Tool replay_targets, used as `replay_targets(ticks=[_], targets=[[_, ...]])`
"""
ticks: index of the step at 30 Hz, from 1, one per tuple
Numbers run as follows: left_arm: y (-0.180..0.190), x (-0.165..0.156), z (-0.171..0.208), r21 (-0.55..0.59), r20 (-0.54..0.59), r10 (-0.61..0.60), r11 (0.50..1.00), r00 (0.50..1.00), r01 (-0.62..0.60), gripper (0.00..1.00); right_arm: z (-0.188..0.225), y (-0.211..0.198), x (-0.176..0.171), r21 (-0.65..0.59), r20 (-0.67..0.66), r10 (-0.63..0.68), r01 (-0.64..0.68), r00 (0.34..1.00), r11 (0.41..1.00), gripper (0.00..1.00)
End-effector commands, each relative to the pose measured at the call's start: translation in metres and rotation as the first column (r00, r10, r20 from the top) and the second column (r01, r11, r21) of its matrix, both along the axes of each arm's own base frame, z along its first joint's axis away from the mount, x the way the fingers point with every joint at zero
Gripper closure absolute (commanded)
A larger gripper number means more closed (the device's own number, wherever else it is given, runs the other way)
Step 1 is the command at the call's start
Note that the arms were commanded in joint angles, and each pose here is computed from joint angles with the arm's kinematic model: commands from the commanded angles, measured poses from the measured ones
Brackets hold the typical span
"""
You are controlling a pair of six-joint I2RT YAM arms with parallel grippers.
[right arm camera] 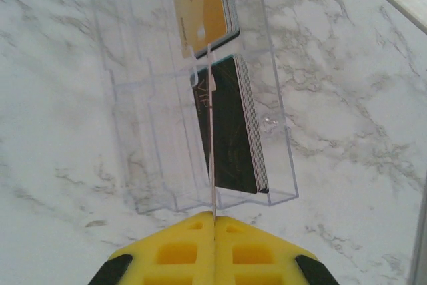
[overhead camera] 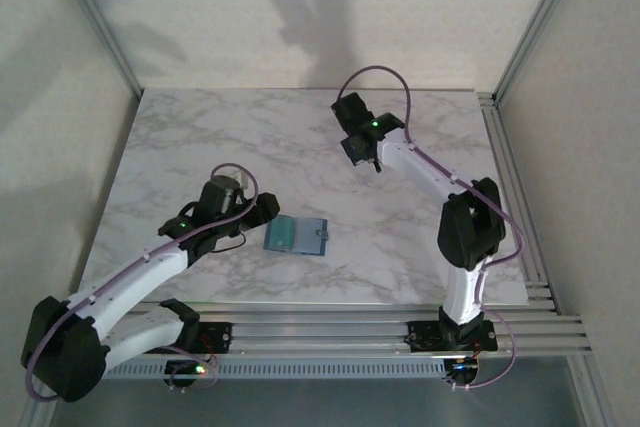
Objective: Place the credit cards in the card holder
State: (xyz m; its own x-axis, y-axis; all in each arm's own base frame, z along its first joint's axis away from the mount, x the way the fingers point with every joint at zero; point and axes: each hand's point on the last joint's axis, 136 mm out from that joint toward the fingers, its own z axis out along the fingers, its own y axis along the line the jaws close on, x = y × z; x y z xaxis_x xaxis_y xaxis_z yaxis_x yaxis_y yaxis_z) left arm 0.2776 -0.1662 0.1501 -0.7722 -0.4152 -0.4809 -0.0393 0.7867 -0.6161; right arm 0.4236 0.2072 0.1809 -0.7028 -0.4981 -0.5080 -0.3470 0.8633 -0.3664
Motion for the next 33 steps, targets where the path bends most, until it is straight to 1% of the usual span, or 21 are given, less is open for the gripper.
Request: replay_targets(ticks=[1, 2, 4, 5, 7, 9, 12, 14, 16, 19, 21, 22, 24, 27, 30, 33], targets=[[-0.016, 0.001, 0.041, -0.139, 0.105, -0.045, 0.989, 0.993, 0.059, 0.34, 0.016, 0.015, -0.025, 0.173, -0.016, 0.033, -0.030, 0.999, 0.984, 1.00], [-0.020, 0.001, 0.052, -0.175, 0.137, -0.057, 0.981, 0.989, 0.081, 0.34, 0.022, 0.020, -0.031, 0.226, -0.011, 0.050, -0.046, 0.999, 0.973, 1.00], [-0.032, -0.002, 0.075, -0.248, 0.203, -0.104, 0.956, 0.974, 0.154, 0.33, 0.038, 0.030, -0.047, 0.353, 0.008, 0.091, -0.088, 0.996, 0.932, 1.00], [-0.039, -0.005, 0.085, -0.282, 0.234, -0.132, 0.939, 0.963, 0.197, 0.33, 0.045, 0.034, -0.053, 0.402, 0.017, 0.106, -0.104, 0.994, 0.910, 1.00], [-0.053, -0.008, 0.106, -0.361, 0.301, -0.180, 0.888, 0.937, 0.286, 0.33, 0.060, 0.041, -0.068, 0.499, 0.033, 0.127, -0.127, 0.991, 0.857, 1.00], [-0.064, -0.009, 0.124, -0.413, 0.353, -0.210, 0.839, 0.912, 0.353, 0.34, 0.075, 0.046, -0.084, 0.589, 0.046, 0.147, -0.146, 0.988, 0.795, 1.00], [-0.077, -0.007, 0.144, -0.451, 0.405, -0.249, 0.783, 0.880, 0.429, 0.37, 0.097, 0.049, -0.105, 0.713, 0.070, 0.141, -0.149, 0.987, 0.686, 1.00], [-0.085, -0.010, 0.157, -0.466, 0.455, -0.275, 0.737, 0.847, 0.490, 0.41, 0.113, 0.053, -0.120, 0.815, 0.062, 0.134, -0.128, 0.989, 0.565, 1.00], [-0.090, -0.010, 0.169, -0.477, 0.489, -0.288, 0.702, 0.823, 0.529, 0.42, 0.134, 0.060, -0.137, 0.899, 0.076, 0.160, -0.137, 0.984, 0.415, 1.00], [-0.095, -0.008, 0.183, -0.476, 0.520, -0.297, 0.678, 0.801, 0.560, 0.44, 0.151, 0.060, -0.147, 0.957, 0.085, 0.135, -0.119, 0.987, 0.264, 1.00], [-0.097, -0.012, 0.191, -0.477, 0.547, -0.305, 0.651, 0.780, 0.590, 0.45, 0.162, 0.065, -0.154, 0.981, 0.103, 0.156, -0.127, 0.982, 0.149, 1.00], [-0.098, -0.012, 0.194, -0.479, 0.555, -0.307, 0.642, 0.773, 0.598, 0.46, 0.166, 0.067, -0.157, 0.985, 0.105, 0.173, -0.127, 0.979, 0.116, 1.00], [-0.099, -0.013, 0.197, -0.472, 0.571, -0.313, 0.631, 0.759, 0.616, 0.47, 0.171, 0.071, -0.162, 0.990, 0.101, 0.201, -0.119, 0.974, 0.078, 1.00], [-0.100, -0.020, 0.198, -0.477, 0.586, -0.330, 0.599, 0.740, 0.644, 0.48, 0.173, 0.076, -0.165, 0.993, 0.105, 0.231, -0.114, 0.967, 0.026, 1.00], [-0.100, -0.013, 0.189, -0.485, 0.556, -0.324, 0.621, 0.765, 0.616, 0.48, 0.174, 0.082, -0.172, 0.994, 0.109, 0.283, -0.106, 0.953, -0.023, 1.00], [-0.098, -0.008, 0.184, -0.501, 0.535, -0.310, 0.632, 0.786, 0.591, 0.48, 0.170, 0.084, -0.173, 0.996, 0.093, 0.295, -0.086, 0.951, -0.035, 1.00]])
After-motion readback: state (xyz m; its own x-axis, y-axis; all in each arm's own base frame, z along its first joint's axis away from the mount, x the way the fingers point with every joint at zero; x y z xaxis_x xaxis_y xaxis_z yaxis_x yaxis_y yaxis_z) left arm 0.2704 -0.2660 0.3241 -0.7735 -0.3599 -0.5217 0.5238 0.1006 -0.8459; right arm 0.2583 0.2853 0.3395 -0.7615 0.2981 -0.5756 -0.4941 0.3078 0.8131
